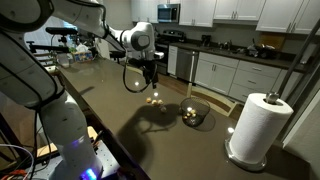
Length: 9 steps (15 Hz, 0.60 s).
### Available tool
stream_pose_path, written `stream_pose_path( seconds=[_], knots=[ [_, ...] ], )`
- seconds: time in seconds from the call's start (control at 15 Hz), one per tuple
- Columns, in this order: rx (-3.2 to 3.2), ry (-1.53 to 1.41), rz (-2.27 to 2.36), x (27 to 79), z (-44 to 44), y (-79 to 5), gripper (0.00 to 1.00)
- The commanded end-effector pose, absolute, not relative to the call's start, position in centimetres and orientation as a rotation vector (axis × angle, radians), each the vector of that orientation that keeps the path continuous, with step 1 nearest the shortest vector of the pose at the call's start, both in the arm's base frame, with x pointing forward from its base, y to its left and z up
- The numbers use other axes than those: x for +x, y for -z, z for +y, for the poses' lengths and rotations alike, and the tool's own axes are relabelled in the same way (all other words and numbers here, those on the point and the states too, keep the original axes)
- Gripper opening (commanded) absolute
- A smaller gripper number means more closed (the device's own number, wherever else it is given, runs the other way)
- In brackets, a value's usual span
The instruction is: Pick one candy on the counter and put it in the basket
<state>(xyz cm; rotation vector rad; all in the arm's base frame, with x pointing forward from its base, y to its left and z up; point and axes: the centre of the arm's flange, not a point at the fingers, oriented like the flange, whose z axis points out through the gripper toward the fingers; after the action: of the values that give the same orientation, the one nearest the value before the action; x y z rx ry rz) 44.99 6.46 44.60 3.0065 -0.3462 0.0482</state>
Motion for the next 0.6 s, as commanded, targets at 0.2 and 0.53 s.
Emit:
stream_pose_path(
  seconds=[0.2, 0.53],
  knots=[
    [3.022, 0.217, -0.35, 51.2, 3.4, -40.7, 1.0],
    [3.079, 0.28, -0.287, 52.7, 1.7, -37.7, 1.0]
  ],
)
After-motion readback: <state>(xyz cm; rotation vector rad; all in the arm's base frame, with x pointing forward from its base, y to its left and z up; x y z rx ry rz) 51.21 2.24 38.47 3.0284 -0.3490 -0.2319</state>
